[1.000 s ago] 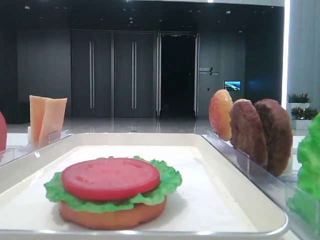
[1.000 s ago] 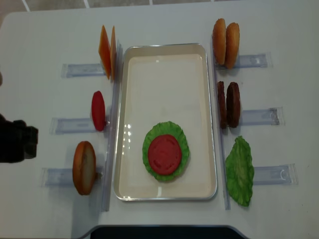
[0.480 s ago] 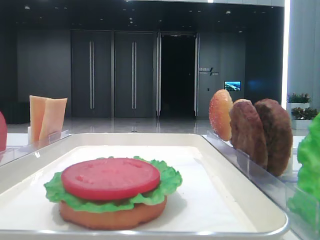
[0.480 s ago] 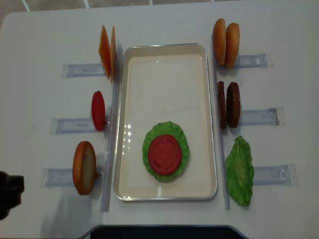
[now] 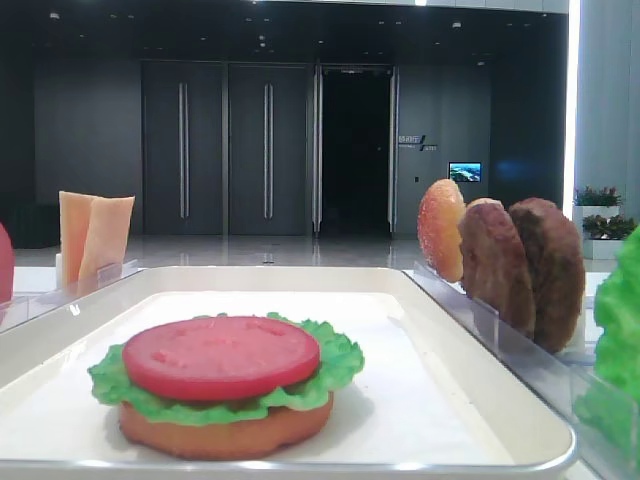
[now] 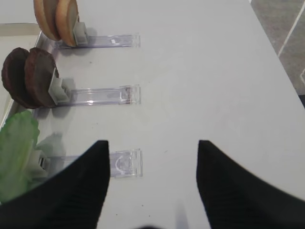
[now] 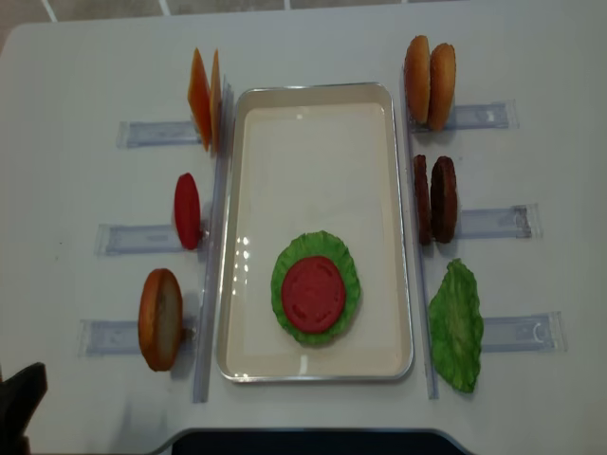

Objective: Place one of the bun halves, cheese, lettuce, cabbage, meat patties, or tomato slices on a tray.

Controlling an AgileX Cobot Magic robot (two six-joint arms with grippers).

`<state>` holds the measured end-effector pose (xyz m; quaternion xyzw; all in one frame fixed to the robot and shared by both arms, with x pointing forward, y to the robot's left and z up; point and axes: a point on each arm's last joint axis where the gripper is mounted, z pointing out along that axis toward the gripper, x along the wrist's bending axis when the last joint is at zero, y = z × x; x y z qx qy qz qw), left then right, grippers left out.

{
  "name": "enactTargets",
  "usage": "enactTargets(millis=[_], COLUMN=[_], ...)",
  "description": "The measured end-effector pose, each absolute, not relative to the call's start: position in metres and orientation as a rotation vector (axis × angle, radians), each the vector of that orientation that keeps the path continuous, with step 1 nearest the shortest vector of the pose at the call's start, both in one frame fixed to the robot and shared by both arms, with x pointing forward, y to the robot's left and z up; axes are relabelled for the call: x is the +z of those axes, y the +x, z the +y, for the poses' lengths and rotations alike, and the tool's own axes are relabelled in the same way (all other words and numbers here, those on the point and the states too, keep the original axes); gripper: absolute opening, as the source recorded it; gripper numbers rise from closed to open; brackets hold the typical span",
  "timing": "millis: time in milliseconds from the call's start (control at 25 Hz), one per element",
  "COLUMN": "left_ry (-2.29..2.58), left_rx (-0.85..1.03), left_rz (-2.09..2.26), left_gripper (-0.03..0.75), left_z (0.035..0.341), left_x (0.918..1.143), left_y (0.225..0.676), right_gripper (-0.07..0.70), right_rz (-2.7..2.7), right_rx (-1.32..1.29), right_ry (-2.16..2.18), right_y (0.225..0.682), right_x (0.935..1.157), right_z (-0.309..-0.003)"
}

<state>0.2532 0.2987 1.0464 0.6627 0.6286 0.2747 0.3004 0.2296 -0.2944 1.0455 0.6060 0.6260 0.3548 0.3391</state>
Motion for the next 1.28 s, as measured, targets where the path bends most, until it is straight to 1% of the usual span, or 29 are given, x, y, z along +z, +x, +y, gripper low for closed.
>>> enactTargets(millis=[360, 840, 1280], left_ry=[1.69, 1.622, 1.619], left_rx=[0.795, 0.862, 0.861], left_rz=[1.603, 1.536, 1.538], left_gripper=[0.399, 0.399, 0.399], left_z=[0.299, 0.299, 0.299], left_x=[1.041, 1.042, 1.041], left_y=[0.245, 0.232, 0.232], right_gripper=[0.411, 0.411, 0.41], right_rz=[1.63, 1.63, 1.63], right_rx=[0.924, 0.924, 0.924], right_ry=[1.578, 1.578, 1.578], right_y=[0.23, 0.23, 0.23], right_x=[1.046, 1.046, 1.046], right_z=[-0.294, -0.294, -0.294])
